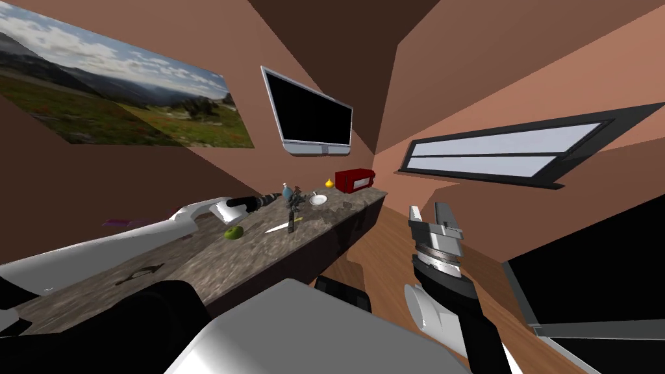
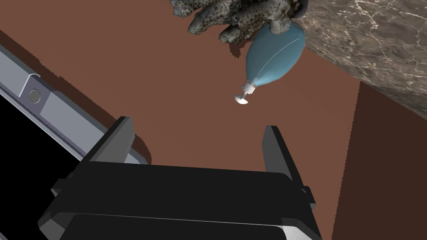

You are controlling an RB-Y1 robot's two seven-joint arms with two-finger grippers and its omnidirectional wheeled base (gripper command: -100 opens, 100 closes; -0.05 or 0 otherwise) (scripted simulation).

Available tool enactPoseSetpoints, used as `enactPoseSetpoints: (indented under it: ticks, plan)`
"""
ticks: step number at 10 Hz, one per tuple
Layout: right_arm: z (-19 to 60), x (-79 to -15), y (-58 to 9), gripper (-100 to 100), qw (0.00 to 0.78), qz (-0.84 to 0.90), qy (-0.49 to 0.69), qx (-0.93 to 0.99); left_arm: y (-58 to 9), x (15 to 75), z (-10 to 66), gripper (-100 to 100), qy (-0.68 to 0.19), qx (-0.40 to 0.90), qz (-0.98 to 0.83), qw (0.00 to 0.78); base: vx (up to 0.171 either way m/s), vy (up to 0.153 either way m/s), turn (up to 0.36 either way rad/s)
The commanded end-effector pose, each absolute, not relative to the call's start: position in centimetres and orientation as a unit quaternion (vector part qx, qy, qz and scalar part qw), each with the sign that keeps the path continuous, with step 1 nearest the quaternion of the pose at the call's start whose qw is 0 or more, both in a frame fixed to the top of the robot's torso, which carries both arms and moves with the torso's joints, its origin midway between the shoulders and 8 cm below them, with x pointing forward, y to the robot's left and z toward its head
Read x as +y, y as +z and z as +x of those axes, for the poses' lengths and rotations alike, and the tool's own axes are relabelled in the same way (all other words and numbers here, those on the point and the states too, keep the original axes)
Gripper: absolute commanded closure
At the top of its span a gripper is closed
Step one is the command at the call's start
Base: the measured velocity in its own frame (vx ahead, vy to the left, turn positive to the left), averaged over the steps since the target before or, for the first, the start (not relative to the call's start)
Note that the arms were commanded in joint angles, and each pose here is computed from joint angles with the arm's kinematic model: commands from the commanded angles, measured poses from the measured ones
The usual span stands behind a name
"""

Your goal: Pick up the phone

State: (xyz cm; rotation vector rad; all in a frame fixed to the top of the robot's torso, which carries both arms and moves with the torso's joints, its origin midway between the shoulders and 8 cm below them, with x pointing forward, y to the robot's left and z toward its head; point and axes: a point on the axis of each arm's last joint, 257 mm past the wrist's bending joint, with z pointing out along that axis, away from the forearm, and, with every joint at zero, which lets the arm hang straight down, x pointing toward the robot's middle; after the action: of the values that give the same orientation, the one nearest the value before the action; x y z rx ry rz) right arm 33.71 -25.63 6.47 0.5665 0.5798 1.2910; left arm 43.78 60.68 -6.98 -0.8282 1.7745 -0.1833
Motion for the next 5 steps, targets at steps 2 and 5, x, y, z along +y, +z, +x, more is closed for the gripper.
enactPoseSetpoints:
  ticks: [2,5]
  plan:
    - [33.7,-25.6,6.5,0,0.723,0.257,0.585,0.263,-7.3,60.9,44.2,-100,-0.057,0.766,-0.352,0.535,-0.025,0.05,-0.121]
    - [33.7,-25.6,6.5,0,0.723,0.257,0.585,0.263,-8.8,61.3,43.9,-100,-0.023,0.789,-0.363,0.495,-0.033,0.046,-0.14]
